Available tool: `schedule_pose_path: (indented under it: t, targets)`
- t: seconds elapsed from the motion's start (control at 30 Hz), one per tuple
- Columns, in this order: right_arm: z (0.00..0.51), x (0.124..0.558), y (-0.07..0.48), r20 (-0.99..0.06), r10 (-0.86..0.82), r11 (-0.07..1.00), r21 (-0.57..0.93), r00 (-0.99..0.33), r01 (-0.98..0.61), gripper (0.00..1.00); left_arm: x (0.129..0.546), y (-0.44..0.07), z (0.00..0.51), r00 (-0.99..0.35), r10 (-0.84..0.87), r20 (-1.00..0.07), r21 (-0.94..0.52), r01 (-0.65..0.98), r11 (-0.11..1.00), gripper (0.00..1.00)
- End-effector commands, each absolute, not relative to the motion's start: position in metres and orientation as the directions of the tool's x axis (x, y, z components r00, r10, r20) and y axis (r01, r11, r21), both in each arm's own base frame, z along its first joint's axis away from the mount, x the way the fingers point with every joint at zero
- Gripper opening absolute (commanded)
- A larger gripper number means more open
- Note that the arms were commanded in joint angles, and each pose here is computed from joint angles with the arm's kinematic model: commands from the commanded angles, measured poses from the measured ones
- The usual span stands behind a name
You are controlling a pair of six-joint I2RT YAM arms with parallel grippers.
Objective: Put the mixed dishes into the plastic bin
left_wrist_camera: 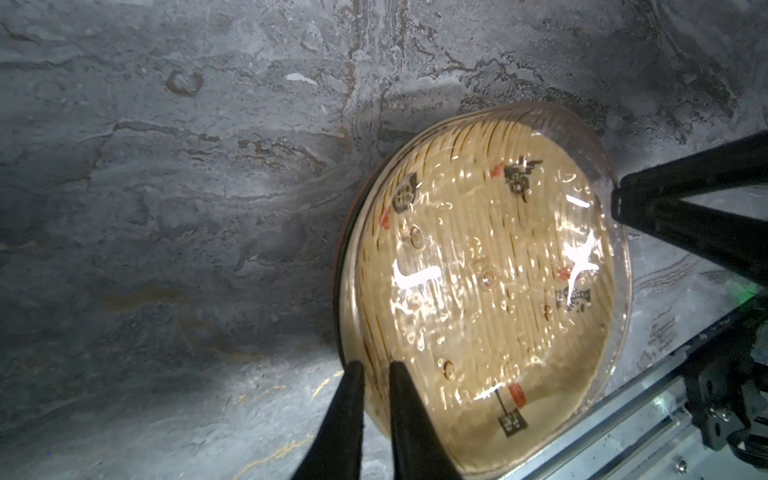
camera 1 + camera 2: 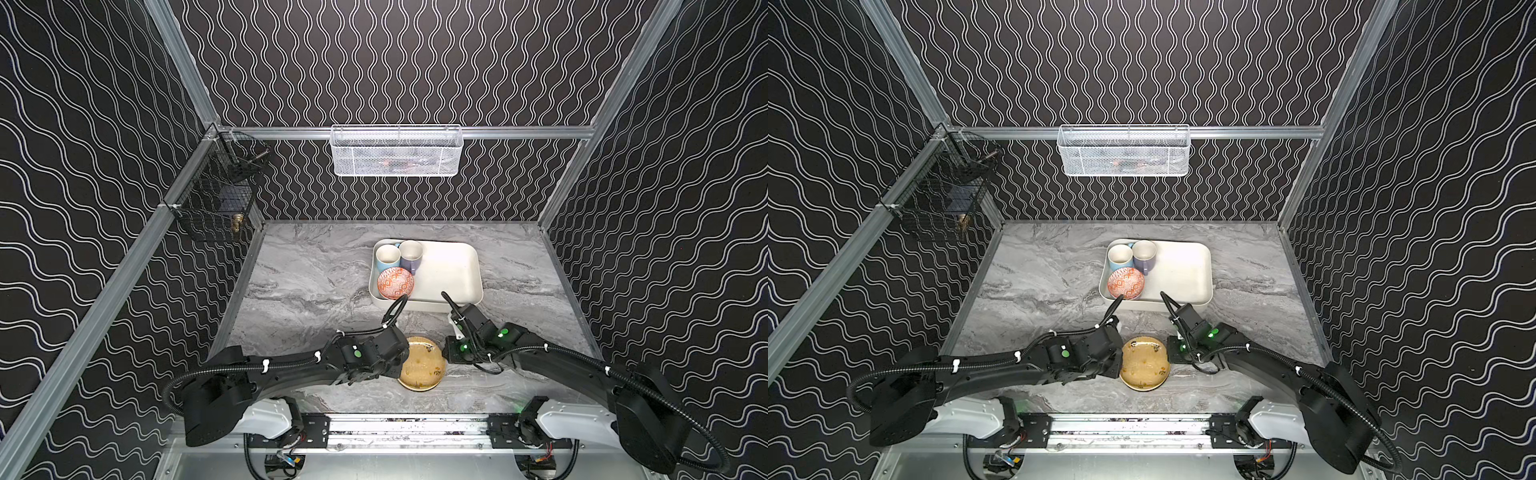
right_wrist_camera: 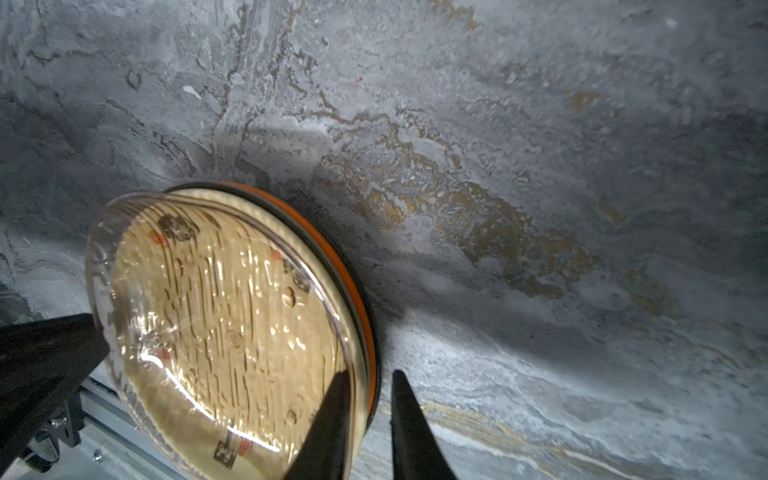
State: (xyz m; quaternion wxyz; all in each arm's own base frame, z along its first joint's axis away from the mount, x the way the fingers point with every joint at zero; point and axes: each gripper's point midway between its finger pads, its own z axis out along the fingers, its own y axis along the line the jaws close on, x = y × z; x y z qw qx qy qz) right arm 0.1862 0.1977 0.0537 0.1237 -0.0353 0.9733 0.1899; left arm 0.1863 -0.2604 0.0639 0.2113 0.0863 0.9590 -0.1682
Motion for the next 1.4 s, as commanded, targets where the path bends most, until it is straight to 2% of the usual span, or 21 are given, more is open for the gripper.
schedule_pose_path:
  t: [0.0, 0.2, 0.77, 0.87, 0.93, 1.0, 1.1, 1.17, 1.23, 1.3, 1.37]
  targets:
    - [0.052, 0.186, 0.192, -0.255, -0.003, 0.936, 0.339, -0.967, -0.093, 0.21, 0.191, -0.268, 0.068, -0.886, 0.086, -0.455, -0.302, 0.245, 0.921, 0.15]
    - [0.056, 0.187, 0.189, -0.265, 0.007, 0.939, 0.332, -0.964, -0.084, 0.25, 0.192, -0.273, 0.061, -0.888, 0.098, -0.449, -0.296, 0.251, 0.922, 0.15]
    - [0.058, 0.186, 0.190, -0.261, 0.023, 0.933, 0.352, -0.965, -0.073, 0.22, 0.194, -0.279, 0.056, -0.889, 0.108, -0.444, -0.297, 0.260, 0.919, 0.12]
    - [0.056, 0.184, 0.190, -0.251, 0.021, 0.934, 0.349, -0.968, -0.071, 0.15, 0.194, -0.278, 0.057, -0.890, 0.103, -0.445, -0.297, 0.255, 0.920, 0.12]
    - [0.055, 0.184, 0.187, -0.250, 0.023, 0.940, 0.334, -0.968, -0.064, 0.05, 0.194, -0.278, 0.056, -0.890, 0.103, -0.445, -0.296, 0.254, 0.921, 0.13]
    - [0.056, 0.185, 0.184, -0.253, 0.032, 0.944, 0.324, -0.967, -0.054, 0.02, 0.195, -0.277, 0.058, -0.889, 0.105, -0.446, -0.288, 0.254, 0.923, 0.16]
    - [0.063, 0.186, 0.182, -0.268, 0.037, 0.943, 0.327, -0.963, -0.055, 0.00, 0.196, -0.274, 0.064, -0.882, 0.107, -0.459, -0.277, 0.256, 0.926, 0.25]
    - [0.071, 0.188, 0.182, -0.282, 0.039, 0.941, 0.332, -0.958, -0.060, 0.00, 0.199, -0.270, 0.072, -0.873, 0.099, -0.477, -0.267, 0.252, 0.930, 0.45]
    - [0.081, 0.190, 0.183, -0.300, 0.042, 0.938, 0.340, -0.953, -0.065, 0.00, 0.200, -0.266, 0.082, -0.863, 0.097, -0.496, -0.256, 0.253, 0.933, 0.56]
    - [0.094, 0.193, 0.184, -0.322, 0.049, 0.933, 0.354, -0.945, -0.072, 0.00, 0.202, -0.260, 0.095, -0.852, 0.093, -0.516, -0.243, 0.249, 0.938, 0.78]
    - [0.107, 0.197, 0.182, -0.354, 0.056, 0.934, 0.349, -0.934, -0.076, 0.00, 0.204, -0.254, 0.109, -0.839, 0.089, -0.537, -0.227, 0.245, 0.943, 0.96]
